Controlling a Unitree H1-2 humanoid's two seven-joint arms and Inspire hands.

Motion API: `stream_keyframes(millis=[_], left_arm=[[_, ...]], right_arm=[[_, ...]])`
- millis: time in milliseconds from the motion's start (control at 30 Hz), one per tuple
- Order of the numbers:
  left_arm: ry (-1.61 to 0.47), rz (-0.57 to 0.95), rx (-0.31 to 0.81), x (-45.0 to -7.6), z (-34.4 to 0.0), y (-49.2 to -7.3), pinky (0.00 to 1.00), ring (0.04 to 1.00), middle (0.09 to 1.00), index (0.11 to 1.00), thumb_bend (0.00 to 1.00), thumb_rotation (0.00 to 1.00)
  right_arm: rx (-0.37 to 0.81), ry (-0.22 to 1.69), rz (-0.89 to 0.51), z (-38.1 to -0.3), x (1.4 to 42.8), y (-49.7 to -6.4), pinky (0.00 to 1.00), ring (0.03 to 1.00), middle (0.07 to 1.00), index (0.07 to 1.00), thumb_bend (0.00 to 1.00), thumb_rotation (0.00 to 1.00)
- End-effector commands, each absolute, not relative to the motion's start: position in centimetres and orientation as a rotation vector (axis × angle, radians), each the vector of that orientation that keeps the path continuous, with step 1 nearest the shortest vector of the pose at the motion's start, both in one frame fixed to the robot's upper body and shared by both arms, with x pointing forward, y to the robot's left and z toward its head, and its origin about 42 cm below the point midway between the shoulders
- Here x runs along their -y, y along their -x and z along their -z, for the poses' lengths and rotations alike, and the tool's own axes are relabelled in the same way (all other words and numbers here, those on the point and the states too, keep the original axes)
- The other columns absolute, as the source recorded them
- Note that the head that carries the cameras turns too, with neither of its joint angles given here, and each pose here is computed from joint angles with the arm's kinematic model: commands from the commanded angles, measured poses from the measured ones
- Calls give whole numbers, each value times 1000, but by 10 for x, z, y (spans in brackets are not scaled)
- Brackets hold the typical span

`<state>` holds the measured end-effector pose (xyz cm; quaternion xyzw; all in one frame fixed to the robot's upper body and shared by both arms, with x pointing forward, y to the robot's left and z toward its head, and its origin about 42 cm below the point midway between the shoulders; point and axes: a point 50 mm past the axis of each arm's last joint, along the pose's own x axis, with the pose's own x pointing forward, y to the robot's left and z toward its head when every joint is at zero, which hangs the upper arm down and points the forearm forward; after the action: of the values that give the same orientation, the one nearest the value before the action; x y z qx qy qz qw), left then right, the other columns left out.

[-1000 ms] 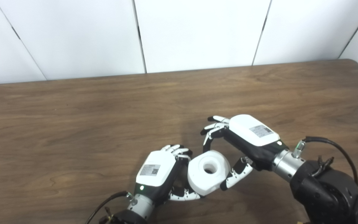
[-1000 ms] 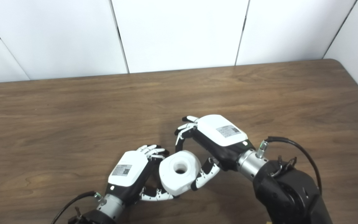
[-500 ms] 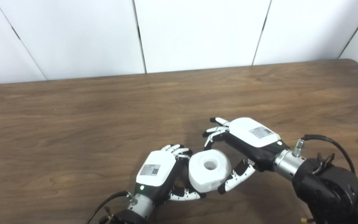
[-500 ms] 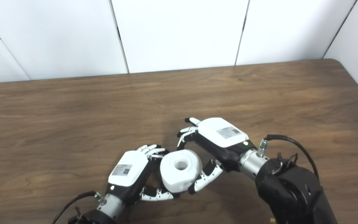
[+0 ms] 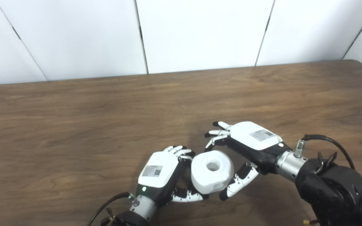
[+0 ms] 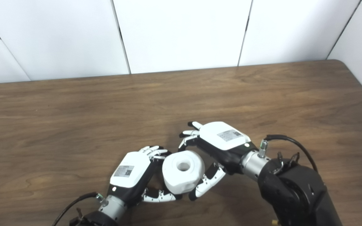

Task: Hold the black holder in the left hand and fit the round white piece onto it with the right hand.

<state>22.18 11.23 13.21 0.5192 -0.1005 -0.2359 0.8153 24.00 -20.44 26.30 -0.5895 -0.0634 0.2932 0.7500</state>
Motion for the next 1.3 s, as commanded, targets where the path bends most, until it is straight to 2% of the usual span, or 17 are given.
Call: stream_keyframes(millis=[0, 233, 533, 833, 867, 900, 967, 1100, 1267], left_arm=[[-1148, 626, 48, -115, -99, -212, 876, 884, 815, 490, 517, 48], [-1137, 622, 45, -115, -100, -212, 876, 886, 815, 490, 517, 47], [-1146, 617, 43, -117, -97, -214, 870, 880, 815, 490, 517, 48], [-1198, 622, 4, -119, -100, -215, 875, 885, 826, 495, 521, 68], [-1207, 626, -2, -119, -100, -215, 882, 892, 833, 589, 663, 135], [-1221, 635, -12, -120, -103, -215, 886, 896, 838, 648, 751, 177], [-1241, 653, -30, -121, -106, -214, 896, 905, 856, 732, 844, 249], [-1248, 677, -70, -123, -112, -215, 898, 914, 875, 789, 920, 300], [-1245, 677, -91, -127, -116, -218, 895, 916, 883, 795, 930, 310]], right_arm=[[206, 1319, -601, -279, 205, -241, 938, 1000, 907, 708, 1000, 418], [210, 1316, -591, -283, 204, -241, 951, 1000, 913, 714, 1000, 432], [203, 1343, -571, -291, 203, -242, 971, 1000, 932, 778, 1000, 463], [190, 1328, -562, -293, 206, -243, 975, 1000, 942, 791, 1000, 468], [190, 1325, -561, -294, 206, -243, 977, 1000, 943, 790, 1000, 465], [189, 1325, -561, -294, 206, -243, 977, 1000, 943, 790, 1000, 463], [187, 1329, -561, -295, 206, -243, 970, 1000, 946, 789, 1000, 471], [188, 1332, -560, -296, 206, -245, 965, 1000, 946, 786, 1000, 479], [182, 1323, -557, -295, 209, -247, 971, 1000, 947, 782, 1000, 477]])
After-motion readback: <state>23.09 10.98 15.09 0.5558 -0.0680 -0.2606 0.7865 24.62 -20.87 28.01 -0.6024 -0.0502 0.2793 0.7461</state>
